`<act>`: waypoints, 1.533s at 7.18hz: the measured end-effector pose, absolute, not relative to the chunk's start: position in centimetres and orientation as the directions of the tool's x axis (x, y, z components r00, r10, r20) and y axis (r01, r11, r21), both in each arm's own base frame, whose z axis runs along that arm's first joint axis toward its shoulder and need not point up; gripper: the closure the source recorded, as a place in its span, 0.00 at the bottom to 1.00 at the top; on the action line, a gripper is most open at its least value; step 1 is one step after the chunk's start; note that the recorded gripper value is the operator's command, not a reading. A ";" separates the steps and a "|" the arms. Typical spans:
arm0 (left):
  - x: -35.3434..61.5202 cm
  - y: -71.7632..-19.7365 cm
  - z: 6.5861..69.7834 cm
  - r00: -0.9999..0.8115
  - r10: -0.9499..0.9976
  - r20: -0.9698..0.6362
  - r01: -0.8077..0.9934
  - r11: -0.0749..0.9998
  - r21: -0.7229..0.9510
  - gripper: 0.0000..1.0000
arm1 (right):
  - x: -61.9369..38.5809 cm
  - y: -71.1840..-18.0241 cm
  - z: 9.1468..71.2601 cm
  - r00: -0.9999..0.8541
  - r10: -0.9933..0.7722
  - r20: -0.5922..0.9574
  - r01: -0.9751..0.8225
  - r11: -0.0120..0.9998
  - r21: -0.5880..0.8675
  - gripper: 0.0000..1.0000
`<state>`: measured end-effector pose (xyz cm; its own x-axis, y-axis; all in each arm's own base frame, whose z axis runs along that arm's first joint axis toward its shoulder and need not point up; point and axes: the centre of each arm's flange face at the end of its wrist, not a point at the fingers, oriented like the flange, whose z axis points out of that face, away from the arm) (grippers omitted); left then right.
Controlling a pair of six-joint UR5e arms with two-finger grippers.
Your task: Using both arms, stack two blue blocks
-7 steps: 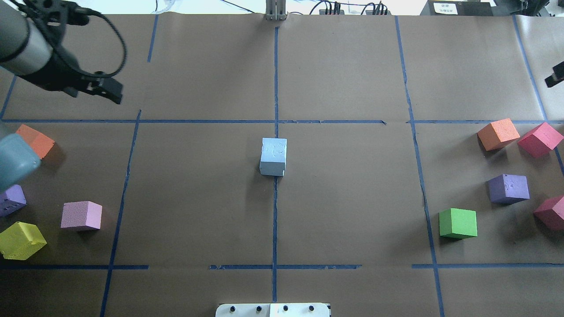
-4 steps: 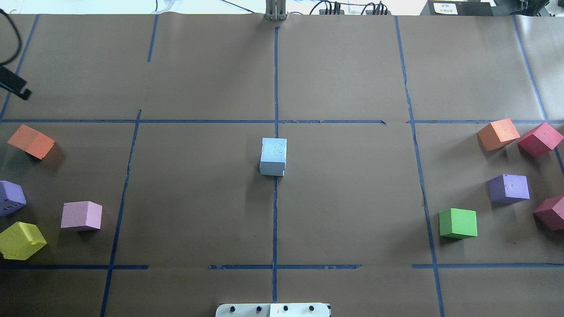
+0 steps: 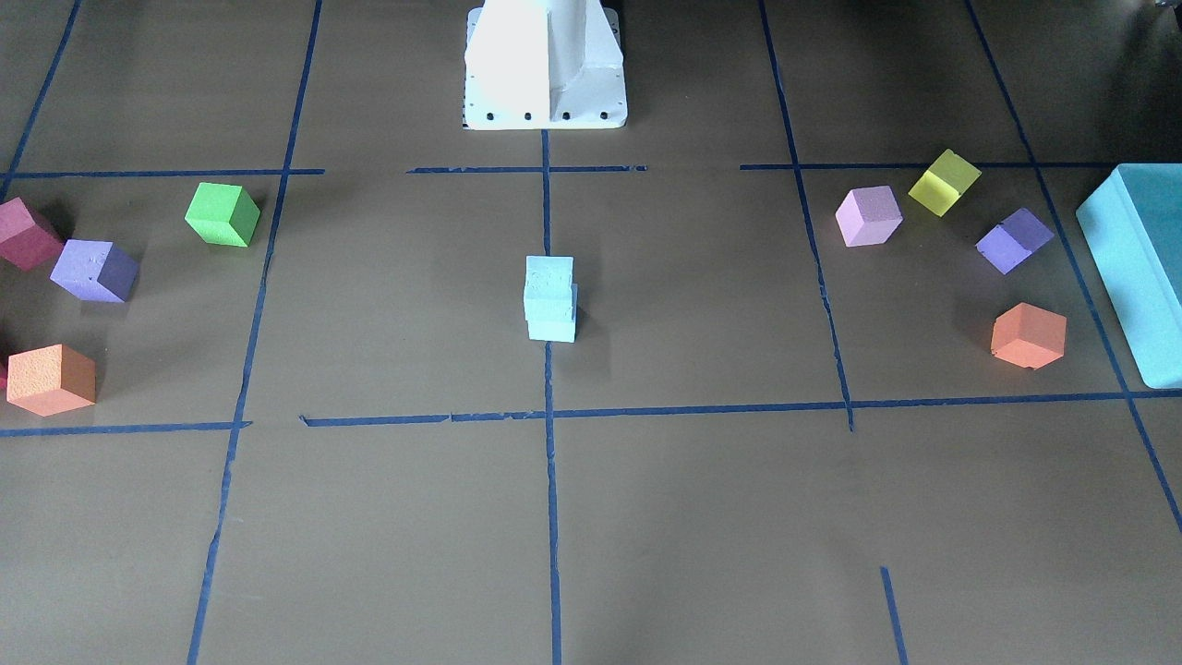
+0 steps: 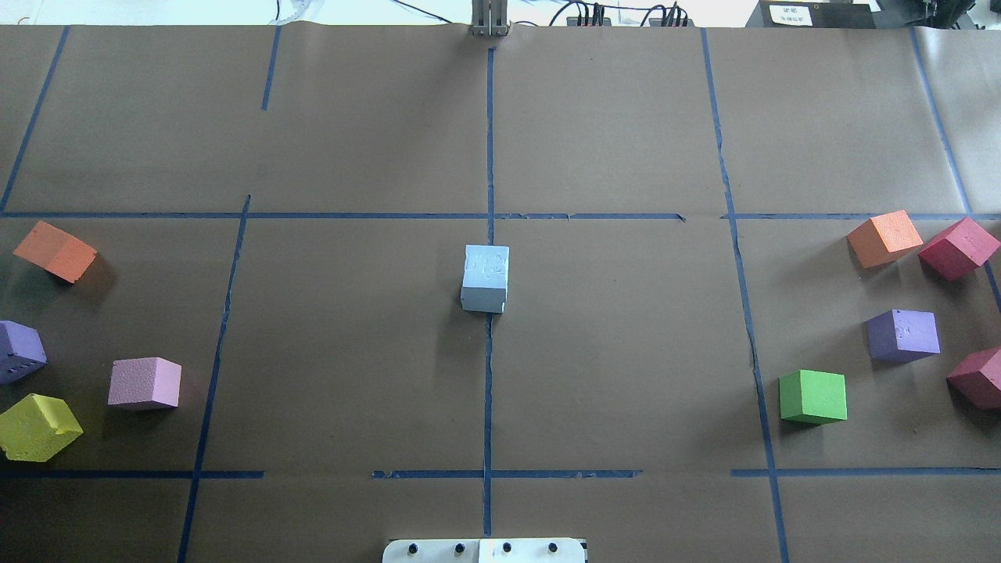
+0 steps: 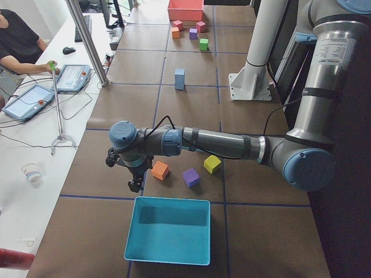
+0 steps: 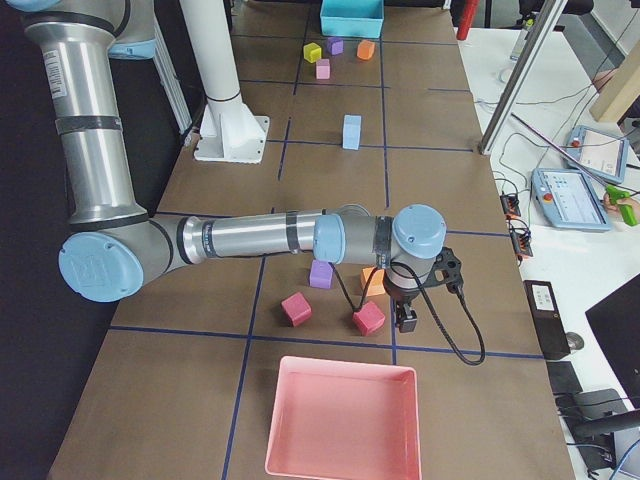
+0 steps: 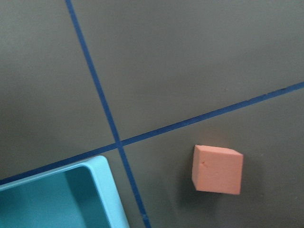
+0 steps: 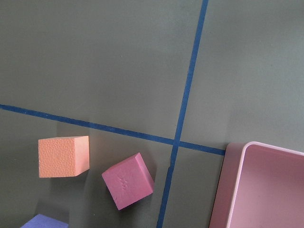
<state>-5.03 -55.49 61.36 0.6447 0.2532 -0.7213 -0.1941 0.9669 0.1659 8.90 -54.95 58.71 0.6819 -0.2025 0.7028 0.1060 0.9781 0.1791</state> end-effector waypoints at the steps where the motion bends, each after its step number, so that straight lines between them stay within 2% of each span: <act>1: -5.2 -55.3 62.0 0.644 0.243 -0.725 -0.190 0.969 0.156 0.00 | 8.2 -55.5 58.3 0.696 -0.214 0.686 0.125 0.976 0.179 0.00; 11: -5.3 -53.8 63.8 0.649 0.219 -0.728 -0.168 0.975 0.143 0.00 | 6.3 -54.7 61.6 0.711 -0.144 0.688 0.123 0.989 0.080 0.00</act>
